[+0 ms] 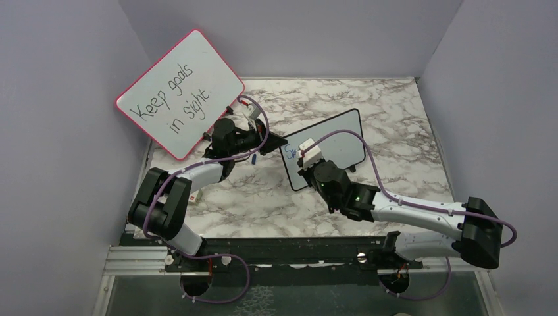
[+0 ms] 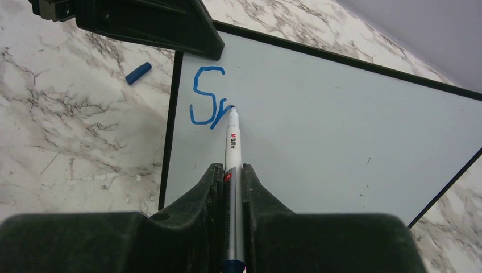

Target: Write a sentence on the whiteboard

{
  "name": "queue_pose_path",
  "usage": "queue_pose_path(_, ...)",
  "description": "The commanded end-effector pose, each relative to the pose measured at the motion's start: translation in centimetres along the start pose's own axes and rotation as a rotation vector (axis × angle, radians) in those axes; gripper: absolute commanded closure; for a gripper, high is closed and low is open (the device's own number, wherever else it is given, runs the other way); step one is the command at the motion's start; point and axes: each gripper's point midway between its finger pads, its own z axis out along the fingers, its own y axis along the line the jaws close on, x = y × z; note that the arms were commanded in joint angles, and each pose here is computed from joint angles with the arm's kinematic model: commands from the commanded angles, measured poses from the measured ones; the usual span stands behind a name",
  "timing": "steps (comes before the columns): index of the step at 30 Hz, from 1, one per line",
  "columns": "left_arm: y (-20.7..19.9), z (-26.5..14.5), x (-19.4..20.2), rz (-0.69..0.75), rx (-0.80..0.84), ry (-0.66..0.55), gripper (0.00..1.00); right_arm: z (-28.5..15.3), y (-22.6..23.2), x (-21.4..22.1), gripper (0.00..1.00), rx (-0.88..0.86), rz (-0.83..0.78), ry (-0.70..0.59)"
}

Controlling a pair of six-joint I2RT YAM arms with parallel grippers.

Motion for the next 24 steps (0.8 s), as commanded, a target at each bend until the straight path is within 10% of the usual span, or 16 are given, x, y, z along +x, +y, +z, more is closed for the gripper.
queue_pose_path(1,-1.3,0.0,0.1,0.011,0.048,0.018,1.0,-0.4,-1.2,0.2,0.99,0.043,0.019,0.004)
queue_pose_path(24,-1.3,0.1,0.0,0.012,0.048,0.017,1.0,-0.7,-0.1,1.8,0.99,-0.025,-0.001,0.077)
